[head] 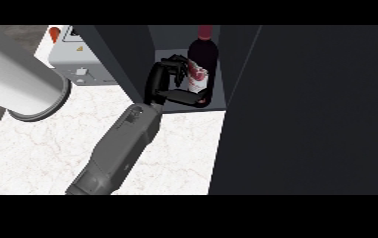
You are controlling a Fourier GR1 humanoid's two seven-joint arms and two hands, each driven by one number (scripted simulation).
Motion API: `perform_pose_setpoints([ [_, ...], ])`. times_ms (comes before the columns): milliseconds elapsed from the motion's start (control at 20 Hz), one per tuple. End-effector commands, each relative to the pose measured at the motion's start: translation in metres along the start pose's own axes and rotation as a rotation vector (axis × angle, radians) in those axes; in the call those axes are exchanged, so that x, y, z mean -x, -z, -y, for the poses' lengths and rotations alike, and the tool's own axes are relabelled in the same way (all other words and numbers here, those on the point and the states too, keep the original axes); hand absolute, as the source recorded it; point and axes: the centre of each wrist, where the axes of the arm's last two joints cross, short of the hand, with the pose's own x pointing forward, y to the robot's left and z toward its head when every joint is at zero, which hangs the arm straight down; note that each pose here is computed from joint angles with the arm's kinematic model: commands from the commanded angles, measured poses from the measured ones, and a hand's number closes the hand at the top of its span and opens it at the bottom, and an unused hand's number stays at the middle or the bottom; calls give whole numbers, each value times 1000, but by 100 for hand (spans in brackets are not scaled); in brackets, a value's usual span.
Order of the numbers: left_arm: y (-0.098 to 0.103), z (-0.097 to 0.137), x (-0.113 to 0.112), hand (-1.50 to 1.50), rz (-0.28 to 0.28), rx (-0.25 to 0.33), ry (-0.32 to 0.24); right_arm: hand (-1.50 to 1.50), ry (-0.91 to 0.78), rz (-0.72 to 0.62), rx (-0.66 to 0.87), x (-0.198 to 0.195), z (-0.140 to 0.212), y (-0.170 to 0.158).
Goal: Pick up the wine, place it into the cabinet and close the cabinet
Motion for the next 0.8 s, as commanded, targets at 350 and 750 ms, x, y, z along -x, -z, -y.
perform_pose_setpoints([
  [350, 26, 3, -3, 150, -119, -80, 114, -150, 143, 29, -59, -34, -1, -19],
  [750, 33, -8, 0, 150, -141, -142, 76, -150, 159, 18, -58, -32, 2, -18],
])
